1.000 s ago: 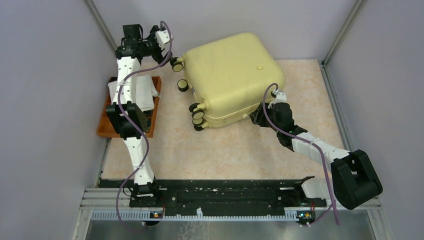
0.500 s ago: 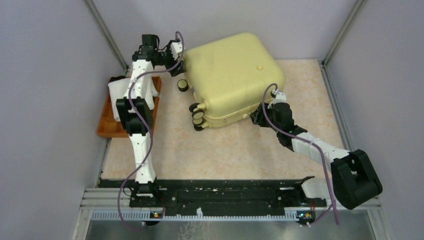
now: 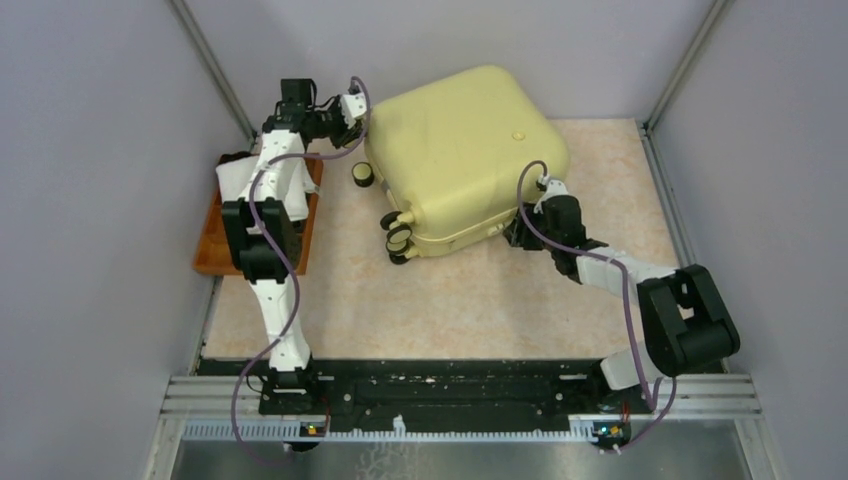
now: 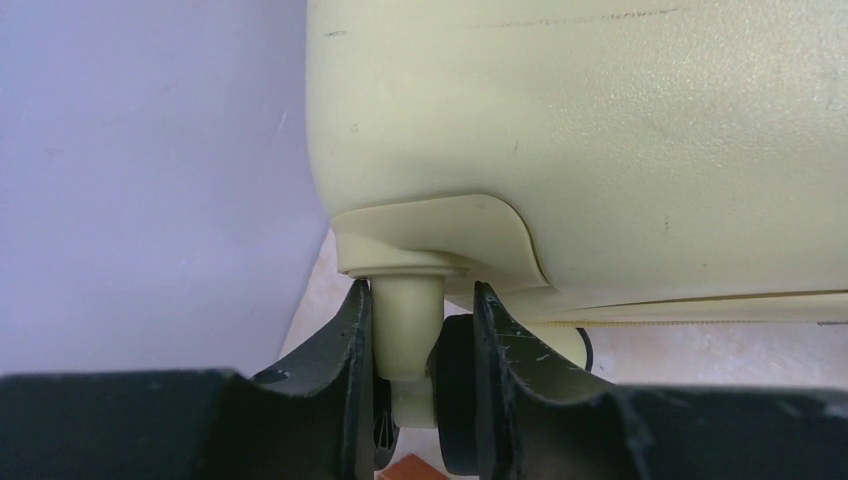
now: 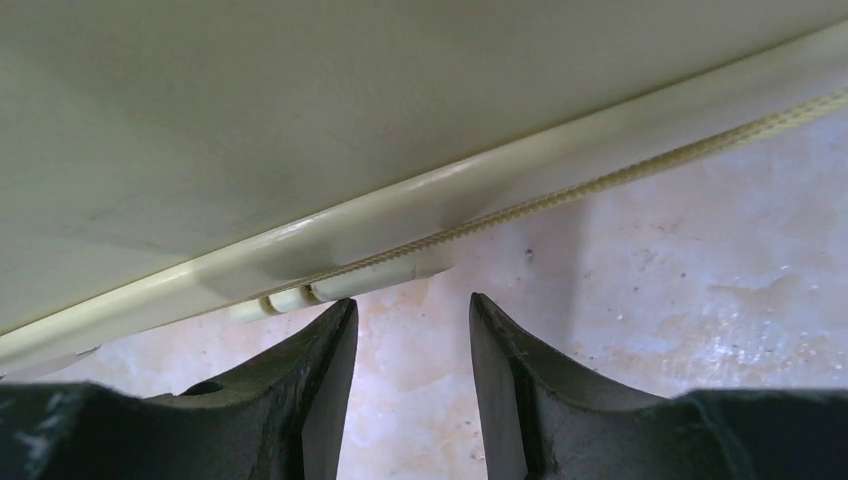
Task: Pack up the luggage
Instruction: Zip the luggage at the center of the board.
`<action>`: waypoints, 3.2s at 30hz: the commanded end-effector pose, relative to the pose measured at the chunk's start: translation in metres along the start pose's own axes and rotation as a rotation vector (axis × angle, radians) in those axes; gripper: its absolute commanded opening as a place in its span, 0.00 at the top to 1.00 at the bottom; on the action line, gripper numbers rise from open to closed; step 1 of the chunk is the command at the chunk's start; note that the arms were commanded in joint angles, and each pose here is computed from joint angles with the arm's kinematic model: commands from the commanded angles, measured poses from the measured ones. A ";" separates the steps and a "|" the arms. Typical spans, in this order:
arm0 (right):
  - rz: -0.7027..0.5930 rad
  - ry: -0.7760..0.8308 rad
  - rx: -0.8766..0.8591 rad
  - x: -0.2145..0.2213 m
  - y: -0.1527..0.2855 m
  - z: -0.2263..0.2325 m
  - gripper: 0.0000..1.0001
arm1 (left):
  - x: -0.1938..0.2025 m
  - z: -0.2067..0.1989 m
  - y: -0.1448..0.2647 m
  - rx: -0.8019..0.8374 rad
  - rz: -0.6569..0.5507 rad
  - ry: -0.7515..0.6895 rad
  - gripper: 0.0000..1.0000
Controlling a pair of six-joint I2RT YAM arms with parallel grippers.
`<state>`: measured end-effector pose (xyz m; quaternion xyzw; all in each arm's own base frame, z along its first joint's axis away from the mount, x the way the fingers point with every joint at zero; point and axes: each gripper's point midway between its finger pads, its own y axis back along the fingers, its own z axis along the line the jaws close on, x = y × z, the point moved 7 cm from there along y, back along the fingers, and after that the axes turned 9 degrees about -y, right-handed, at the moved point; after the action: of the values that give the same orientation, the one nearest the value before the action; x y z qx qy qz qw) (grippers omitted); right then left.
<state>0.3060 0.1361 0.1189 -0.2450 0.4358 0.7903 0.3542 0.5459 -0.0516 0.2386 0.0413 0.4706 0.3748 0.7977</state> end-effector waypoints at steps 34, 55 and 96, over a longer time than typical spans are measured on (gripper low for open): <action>-0.094 0.398 -0.597 0.049 0.053 0.062 0.43 | -0.089 -0.089 0.113 -0.164 0.132 0.435 1.00; -0.234 0.442 -0.454 0.055 0.041 0.078 1.00 | -0.095 -0.091 0.116 -0.189 0.144 0.589 1.00; -0.141 0.341 -0.531 0.088 0.061 0.091 1.00 | -0.035 -0.120 0.092 0.056 0.270 0.518 0.65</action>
<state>0.2101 0.2072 0.1176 -0.4661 0.3007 0.7891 0.2641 0.3981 -0.0256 0.2162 0.0417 0.6217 0.5199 0.5843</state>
